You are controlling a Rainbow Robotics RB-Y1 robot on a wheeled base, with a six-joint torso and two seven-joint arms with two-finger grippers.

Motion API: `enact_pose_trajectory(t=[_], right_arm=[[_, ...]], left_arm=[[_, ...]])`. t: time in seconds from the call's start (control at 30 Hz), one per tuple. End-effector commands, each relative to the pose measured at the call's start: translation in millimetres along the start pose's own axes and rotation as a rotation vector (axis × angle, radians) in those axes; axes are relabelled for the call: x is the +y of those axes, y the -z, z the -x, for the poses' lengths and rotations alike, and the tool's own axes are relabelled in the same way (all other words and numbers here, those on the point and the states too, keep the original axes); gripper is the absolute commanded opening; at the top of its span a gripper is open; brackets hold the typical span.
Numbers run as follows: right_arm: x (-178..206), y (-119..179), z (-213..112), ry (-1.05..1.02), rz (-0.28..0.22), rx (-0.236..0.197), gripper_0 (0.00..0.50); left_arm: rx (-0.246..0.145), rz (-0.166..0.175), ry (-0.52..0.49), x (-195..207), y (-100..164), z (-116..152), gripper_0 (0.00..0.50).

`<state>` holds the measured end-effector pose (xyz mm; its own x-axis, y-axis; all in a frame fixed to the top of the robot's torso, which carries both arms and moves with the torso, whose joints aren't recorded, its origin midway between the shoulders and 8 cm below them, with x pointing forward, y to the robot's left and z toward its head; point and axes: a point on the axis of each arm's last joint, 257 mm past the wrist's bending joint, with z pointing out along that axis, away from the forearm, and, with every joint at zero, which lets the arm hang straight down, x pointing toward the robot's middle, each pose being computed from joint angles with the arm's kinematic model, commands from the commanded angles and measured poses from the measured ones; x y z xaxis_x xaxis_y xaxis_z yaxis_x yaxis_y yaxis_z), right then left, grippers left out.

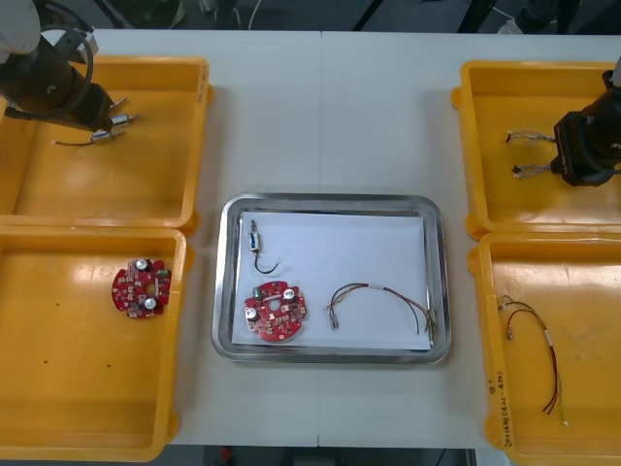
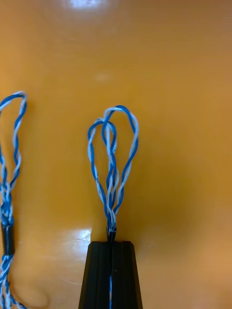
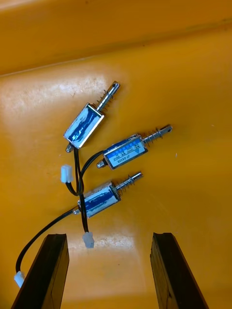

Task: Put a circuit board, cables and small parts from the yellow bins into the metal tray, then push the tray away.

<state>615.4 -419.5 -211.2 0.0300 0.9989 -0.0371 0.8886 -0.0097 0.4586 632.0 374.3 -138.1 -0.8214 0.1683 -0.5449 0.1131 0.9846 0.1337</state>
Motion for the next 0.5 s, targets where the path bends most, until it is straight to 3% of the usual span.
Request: enact_pose_trajectory(t=[0.03,0.5], right_arm=[[14.3,22.1,-1.1,0.011,0.003,0.011,0.0],[38.0,117.8,19.8,0.163,-0.025,-0.031,0.0]], left_arm=[[-0.096,0.007,-0.153,-2.8,20.0,41.6,0.5],[-0.129,0.015,-0.179,2.3,4.7,44.0,0.5]])
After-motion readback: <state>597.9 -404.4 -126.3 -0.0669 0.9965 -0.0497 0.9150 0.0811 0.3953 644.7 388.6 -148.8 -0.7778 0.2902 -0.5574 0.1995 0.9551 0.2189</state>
